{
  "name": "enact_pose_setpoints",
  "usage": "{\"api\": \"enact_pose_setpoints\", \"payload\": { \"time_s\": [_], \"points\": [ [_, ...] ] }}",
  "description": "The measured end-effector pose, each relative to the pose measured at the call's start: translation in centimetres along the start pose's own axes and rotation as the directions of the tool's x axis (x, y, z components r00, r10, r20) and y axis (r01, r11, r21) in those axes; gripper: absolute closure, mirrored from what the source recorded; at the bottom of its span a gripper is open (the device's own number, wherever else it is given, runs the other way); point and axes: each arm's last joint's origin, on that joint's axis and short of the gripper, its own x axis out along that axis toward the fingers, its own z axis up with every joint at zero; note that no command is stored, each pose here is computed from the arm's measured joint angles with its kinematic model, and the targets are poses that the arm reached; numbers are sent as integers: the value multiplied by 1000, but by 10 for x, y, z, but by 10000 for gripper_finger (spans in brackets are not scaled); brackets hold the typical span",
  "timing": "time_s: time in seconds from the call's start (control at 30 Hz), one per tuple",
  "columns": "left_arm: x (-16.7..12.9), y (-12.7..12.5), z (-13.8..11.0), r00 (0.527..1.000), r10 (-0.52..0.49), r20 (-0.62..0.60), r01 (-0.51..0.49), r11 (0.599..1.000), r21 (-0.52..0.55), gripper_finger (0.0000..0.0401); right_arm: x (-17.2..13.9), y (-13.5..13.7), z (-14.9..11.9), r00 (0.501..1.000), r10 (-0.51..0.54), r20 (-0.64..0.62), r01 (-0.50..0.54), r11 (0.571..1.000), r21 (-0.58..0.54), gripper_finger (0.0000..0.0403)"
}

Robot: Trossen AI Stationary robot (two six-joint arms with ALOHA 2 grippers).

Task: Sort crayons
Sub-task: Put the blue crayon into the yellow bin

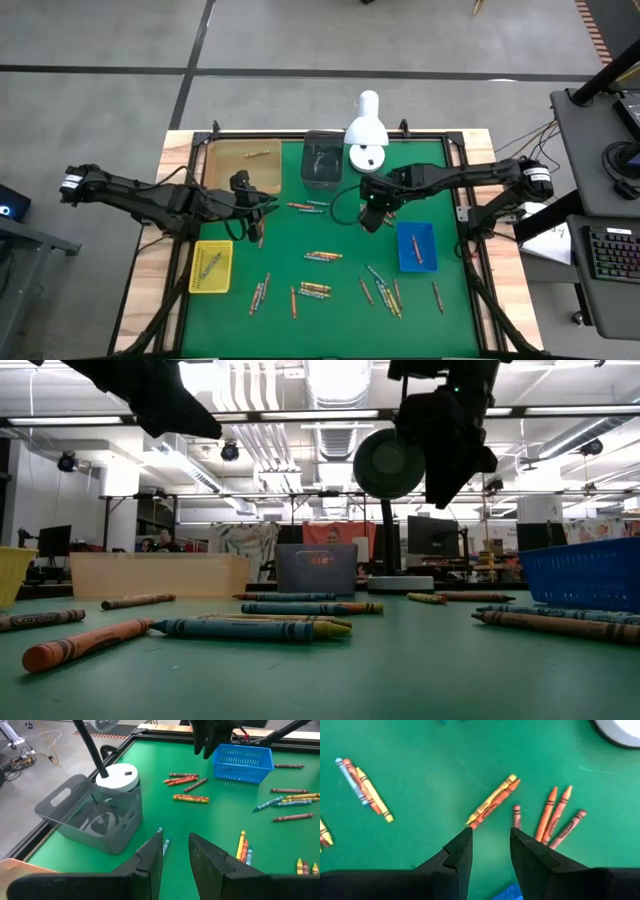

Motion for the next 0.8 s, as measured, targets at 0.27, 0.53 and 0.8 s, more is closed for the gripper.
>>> {"api": "enact_pose_setpoints", "payload": {
  "time_s": [0.27,0.53,0.8],
  "points": [
    [6,-2,-3,1000,4,-30,-5,999,-39,325,-1,13,-10,998,-44,53,43,999,24,284],
    [15,-6,-8,997,12,-70,-15,999,-38,325,0,20,-12,993,-48,105,44,998,39,284],
    [31,-13,-15,992,17,-126,-19,1000,-16,325,9,23,-10,988,-7,157,0,999,44,284]
  ]
}}
